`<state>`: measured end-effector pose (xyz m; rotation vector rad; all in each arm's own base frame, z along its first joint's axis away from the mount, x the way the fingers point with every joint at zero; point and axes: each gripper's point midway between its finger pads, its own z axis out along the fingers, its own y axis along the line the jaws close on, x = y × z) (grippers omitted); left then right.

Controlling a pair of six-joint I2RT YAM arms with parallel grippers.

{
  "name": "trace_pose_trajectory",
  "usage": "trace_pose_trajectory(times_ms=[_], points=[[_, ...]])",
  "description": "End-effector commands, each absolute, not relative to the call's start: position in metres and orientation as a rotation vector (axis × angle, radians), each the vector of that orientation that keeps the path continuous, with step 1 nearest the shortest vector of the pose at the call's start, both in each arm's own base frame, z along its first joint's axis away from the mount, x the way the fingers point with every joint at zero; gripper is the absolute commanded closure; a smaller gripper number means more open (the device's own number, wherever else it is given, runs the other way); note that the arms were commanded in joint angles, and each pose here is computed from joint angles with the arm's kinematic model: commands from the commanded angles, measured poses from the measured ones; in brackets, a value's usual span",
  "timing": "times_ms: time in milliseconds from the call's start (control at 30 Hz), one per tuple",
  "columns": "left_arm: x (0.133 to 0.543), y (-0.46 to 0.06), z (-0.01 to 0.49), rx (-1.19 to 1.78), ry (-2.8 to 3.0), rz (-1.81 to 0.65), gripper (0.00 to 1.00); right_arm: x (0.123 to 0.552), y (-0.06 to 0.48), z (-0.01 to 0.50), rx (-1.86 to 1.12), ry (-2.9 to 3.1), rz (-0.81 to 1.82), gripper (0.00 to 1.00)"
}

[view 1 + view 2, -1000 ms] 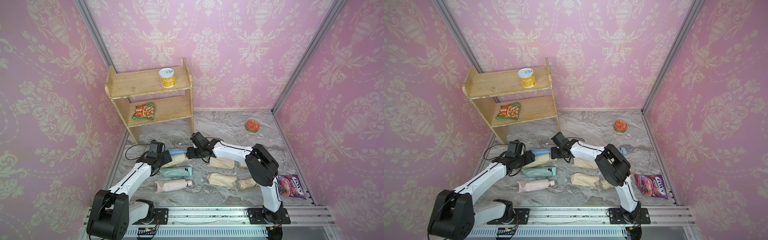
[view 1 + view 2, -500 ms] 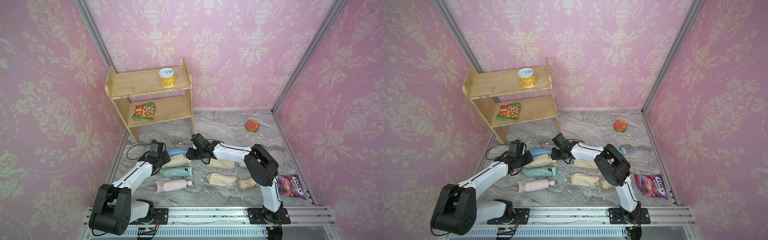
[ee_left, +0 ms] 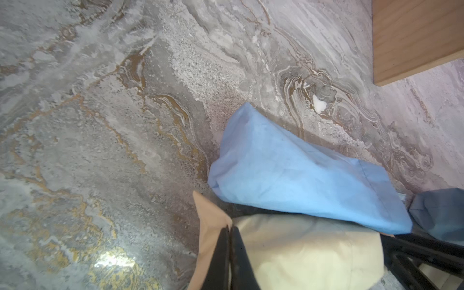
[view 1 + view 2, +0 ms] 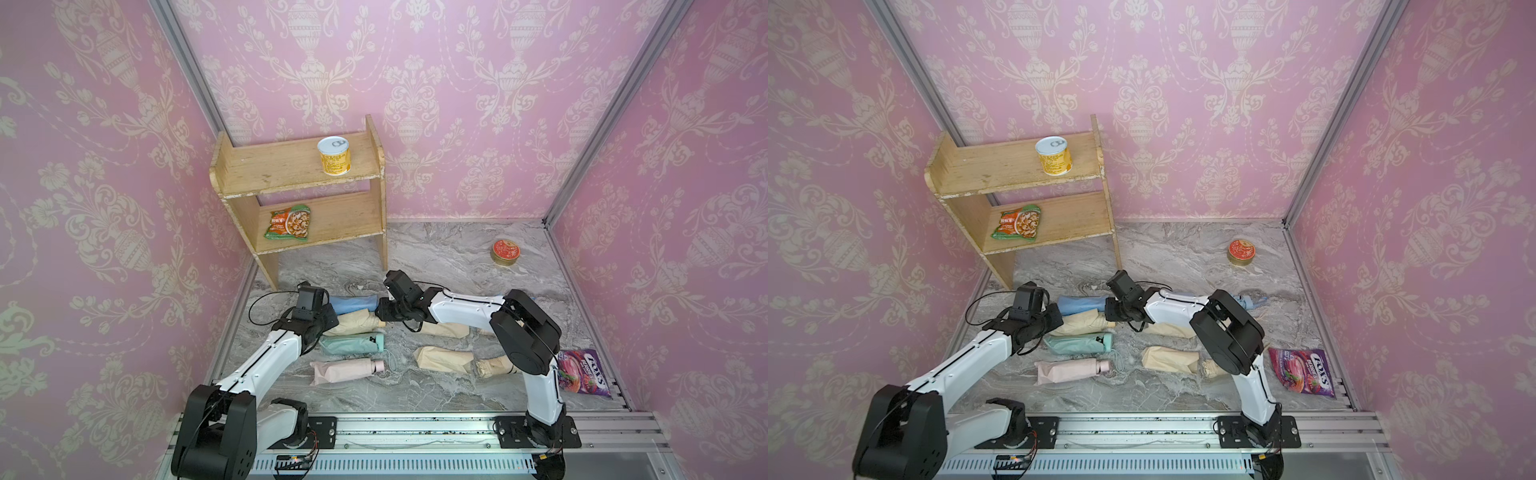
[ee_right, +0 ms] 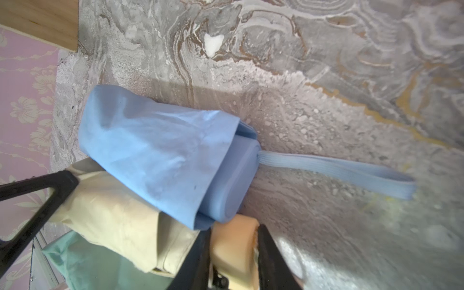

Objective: Take umbrellas out of sleeves
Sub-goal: Take out the umbrella from the umbrella sleeve.

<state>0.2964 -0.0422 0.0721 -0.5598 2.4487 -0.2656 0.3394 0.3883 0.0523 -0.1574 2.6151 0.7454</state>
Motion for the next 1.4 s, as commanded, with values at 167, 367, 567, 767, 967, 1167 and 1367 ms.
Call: trace_pose_trajectory(times_ms=[167,367,567,767,967,1167,1367], points=[[0.287,-0.027,0.079,-0.608,2.418,-0.198,0.58,0.337,0.365,0.050,-0.136,2.626,0.615,0.71],[0.281,-0.025,0.073,-0.633,2.428,-0.197,0.53,0.337,0.365,0.049,-0.133,2.629,0.618,0.71],[0.279,-0.033,0.053,-0.658,2.471,-0.240,0.72,0.337,0.365,0.050,-0.129,2.629,0.622,0.71],[0.282,-0.029,0.053,-0.659,2.466,-0.214,0.92,0.336,0.362,0.050,-0.119,2.628,0.609,0.72],[0.282,-0.021,0.061,-0.662,2.429,-0.164,1.00,0.335,0.356,0.049,-0.106,2.632,0.583,0.72],[0.282,-0.014,0.065,-0.673,2.404,-0.127,1.00,0.332,0.351,0.047,-0.090,2.645,0.562,0.72],[0.283,-0.010,0.063,-0.683,2.402,-0.102,1.00,0.331,0.345,0.047,-0.072,2.646,0.543,0.72]])
